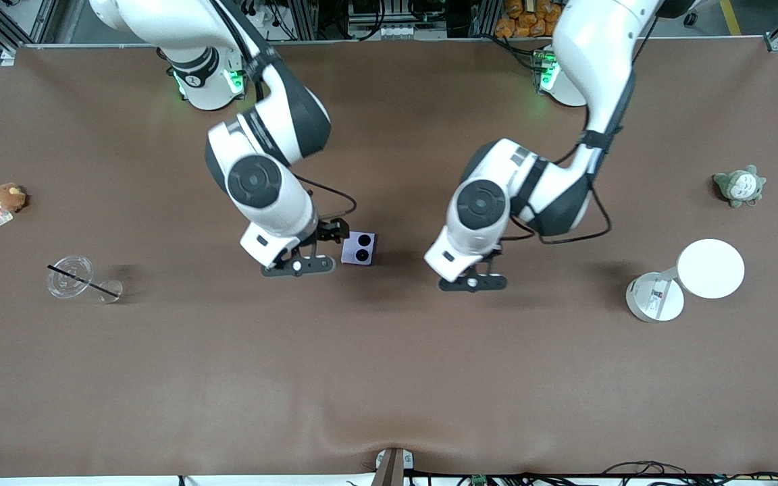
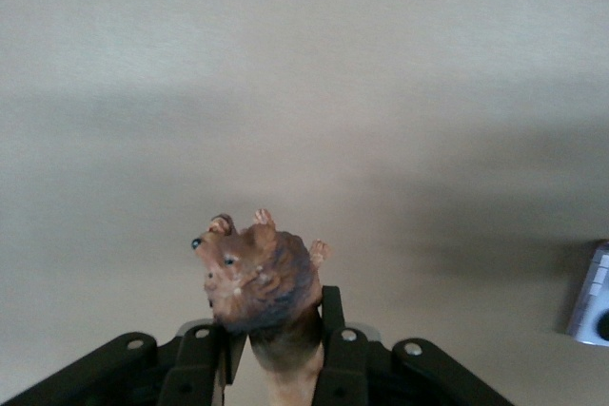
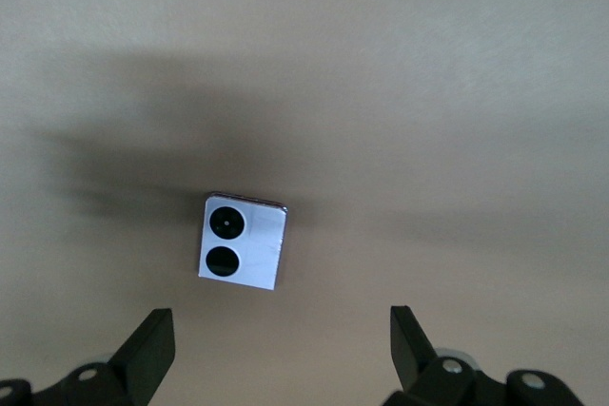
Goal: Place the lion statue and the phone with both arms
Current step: 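Lift the lion with the left gripper while the right gripper reaches the phone, then grasp the white phone with the right gripper while the left gripper carries the lion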
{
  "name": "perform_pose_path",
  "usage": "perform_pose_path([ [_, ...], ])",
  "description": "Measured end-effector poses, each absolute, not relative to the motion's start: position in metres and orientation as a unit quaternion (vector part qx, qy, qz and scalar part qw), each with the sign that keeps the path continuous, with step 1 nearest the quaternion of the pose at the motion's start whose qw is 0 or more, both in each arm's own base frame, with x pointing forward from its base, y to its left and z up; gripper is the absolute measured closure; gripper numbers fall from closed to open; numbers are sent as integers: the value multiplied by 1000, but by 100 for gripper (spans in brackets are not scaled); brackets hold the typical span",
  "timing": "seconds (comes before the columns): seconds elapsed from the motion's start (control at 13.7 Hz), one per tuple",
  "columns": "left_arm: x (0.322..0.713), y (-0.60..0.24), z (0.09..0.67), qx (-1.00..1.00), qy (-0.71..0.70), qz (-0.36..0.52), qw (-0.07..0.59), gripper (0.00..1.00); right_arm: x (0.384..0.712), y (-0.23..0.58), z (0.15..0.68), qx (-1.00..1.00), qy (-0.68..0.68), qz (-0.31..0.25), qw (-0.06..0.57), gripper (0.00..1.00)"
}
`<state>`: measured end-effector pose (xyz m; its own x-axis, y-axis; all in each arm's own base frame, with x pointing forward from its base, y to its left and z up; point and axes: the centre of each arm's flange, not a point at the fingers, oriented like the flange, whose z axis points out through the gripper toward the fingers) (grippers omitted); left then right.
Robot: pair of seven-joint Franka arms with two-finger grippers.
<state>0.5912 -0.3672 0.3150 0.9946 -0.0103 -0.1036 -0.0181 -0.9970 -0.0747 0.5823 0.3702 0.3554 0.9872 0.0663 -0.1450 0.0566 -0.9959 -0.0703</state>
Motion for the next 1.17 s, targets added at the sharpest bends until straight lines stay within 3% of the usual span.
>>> perform_pose_path([
  [0.29,617,-283,284,-995,21,70,73,65,591,375,293,-996,-10,76,35,0],
  [0.51,624,-257,278,-992,32,61,102,65,575,407,253,-997,-17,68,33,0],
  [0.8,642,-194,256,-993,83,36,82,65,550,425,211,-998,-27,56,32,0],
  [1.17,653,-120,236,-991,116,24,65,65,543,423,198,-997,-21,65,25,0],
])
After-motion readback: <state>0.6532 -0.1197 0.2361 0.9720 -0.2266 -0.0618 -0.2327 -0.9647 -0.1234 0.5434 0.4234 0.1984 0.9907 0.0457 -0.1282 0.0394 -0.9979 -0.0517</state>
